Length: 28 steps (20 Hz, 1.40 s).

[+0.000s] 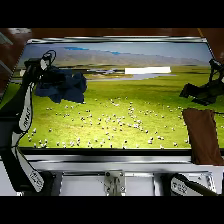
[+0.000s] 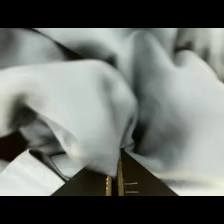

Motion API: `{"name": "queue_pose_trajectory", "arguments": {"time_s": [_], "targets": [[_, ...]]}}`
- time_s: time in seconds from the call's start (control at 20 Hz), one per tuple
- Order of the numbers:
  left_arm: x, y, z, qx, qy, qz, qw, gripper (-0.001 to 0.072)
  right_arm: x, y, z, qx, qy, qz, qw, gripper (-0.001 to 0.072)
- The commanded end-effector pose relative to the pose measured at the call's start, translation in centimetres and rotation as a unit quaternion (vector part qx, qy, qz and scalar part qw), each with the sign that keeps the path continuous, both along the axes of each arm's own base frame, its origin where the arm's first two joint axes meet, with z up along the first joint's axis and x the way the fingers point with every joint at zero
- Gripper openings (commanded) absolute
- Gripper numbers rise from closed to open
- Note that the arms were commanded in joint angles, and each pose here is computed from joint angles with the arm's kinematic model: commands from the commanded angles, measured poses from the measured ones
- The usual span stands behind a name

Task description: Fold the shirts.

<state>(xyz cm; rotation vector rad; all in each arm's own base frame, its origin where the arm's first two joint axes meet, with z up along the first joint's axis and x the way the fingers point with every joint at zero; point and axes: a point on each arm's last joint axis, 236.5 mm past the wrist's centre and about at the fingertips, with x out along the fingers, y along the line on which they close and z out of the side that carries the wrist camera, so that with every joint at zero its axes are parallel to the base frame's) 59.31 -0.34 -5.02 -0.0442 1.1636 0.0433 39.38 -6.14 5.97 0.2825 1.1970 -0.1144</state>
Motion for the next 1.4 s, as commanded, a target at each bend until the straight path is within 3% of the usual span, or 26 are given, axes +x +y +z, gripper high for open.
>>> {"name": "queue_pose_trajectory", "arguments": {"time_s": [0.0, 0.25, 0.45, 0.8, 1.05, 1.1, 1.15, 1.2, 1.35], "targets": [[-1.3, -3.9, 7.7, 0.027, -0.039, -0.096, 0.994, 0.0043, 1.4, -0.5, 0.9, -0.014, -0.034, 0.008, 0.999, 0.0692], [-7.9, -14.3, 26.0, 0.019, -0.19, -0.204, 0.96, 0.0043, 0.2, 1.5, 5.0, -0.003, -0.037, 0.068, 0.997, 0.0692], [-15.6, -20.9, 33.3, -0.033, -0.237, -0.247, 0.939, 0.0043, -1.9, 2.0, 10.1, -0.027, -0.083, 0.088, 0.992, 0.0692], [-22.8, -31.6, 23.0, -0.047, -0.11, -0.342, 0.932, 0.0044, -6.4, 3.8, 13.2, -0.02, -0.088, 0.11, 0.99, 0.0692], [-25.6, -33.8, 8.8, -0.023, 0.024, -0.324, 0.945, 0.0045, -7.6, 6.2, 7.9, 0.048, -0.026, 0.121, 0.991, 0.0692], [-26.5, -33.8, 6.4, -0.027, 0.058, -0.314, 0.947, 0.0085, -8.0, 6.5, 6.1, 0.059, -0.009, 0.118, 0.991, 0.0692], [-27.1, -33.7, 5.0, -0.027, 0.085, -0.31, 0.946, 0.0334, -8.2, 6.8, 4.2, 0.072, 0.004, 0.114, 0.991, 0.0692], [-27.3, -33.0, 4.3, -0.018, 0.103, -0.306, 0.946, 0.0709, -8.3, 7.2, 2.6, 0.085, 0.012, 0.109, 0.99, 0.0692], [-25.4, -29.6, 5.8, -0.013, 0.105, -0.272, 0.957, 0.071, -8.2, 8.1, -0.2, 0.112, 0.013, 0.097, 0.989, 0.0692]]}}
